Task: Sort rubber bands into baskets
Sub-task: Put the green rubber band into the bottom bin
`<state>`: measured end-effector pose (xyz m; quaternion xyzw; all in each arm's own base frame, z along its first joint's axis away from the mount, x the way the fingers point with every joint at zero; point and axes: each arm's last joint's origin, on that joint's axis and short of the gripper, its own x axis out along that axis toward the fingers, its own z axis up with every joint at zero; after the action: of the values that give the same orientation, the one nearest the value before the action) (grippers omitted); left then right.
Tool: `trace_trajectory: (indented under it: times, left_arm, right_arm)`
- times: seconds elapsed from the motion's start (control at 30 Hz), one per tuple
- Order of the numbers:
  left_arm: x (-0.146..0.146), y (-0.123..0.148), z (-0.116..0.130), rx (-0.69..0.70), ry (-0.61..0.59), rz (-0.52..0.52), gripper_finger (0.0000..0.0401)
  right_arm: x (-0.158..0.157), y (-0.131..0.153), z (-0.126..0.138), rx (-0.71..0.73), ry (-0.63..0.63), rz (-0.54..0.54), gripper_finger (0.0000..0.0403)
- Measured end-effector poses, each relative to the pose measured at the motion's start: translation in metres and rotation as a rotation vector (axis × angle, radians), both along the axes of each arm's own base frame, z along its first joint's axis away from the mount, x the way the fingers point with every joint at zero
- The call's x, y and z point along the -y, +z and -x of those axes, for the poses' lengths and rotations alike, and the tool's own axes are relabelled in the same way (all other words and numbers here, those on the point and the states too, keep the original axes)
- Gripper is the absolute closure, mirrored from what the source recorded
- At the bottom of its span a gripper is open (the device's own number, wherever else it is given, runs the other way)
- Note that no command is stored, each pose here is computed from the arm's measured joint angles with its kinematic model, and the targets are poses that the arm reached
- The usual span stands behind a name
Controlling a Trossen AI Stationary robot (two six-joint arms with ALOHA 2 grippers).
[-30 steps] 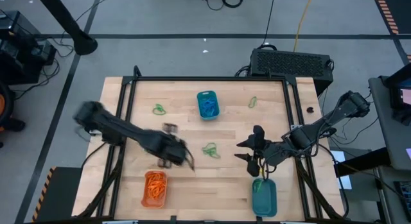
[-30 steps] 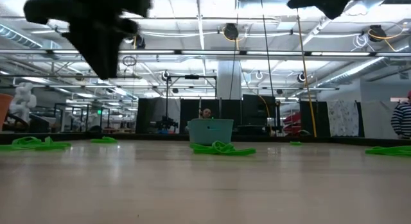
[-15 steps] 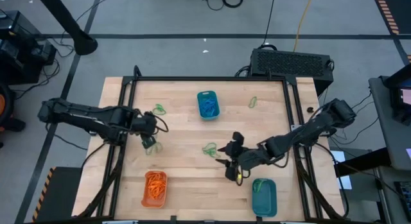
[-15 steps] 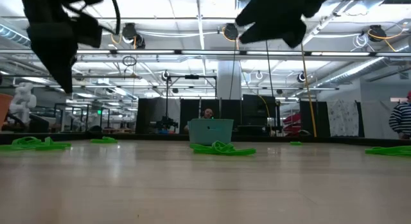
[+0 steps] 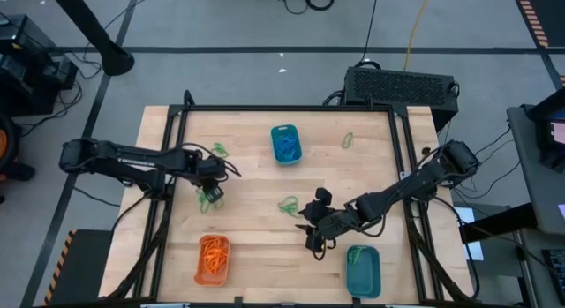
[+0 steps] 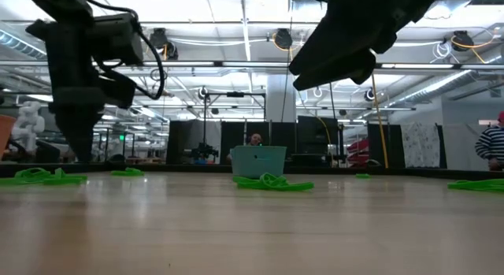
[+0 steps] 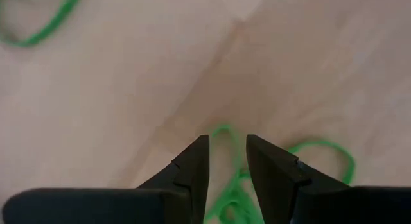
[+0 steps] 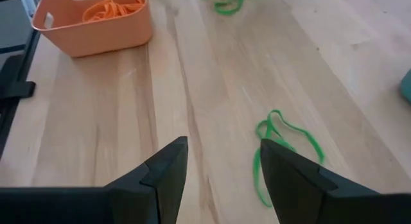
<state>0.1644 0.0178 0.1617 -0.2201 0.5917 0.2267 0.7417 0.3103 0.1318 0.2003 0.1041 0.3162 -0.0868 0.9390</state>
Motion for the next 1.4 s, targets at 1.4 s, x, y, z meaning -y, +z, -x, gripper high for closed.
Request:
trace_trajectory:
  times: [1.4]
  left_arm:
    - [0.011,0.020,-0.043,0.282,-0.208,-0.004,0.0399]
  right_arm:
    - [0.002,0.009,0.005,-0.004,0.028,0.025,0.0216]
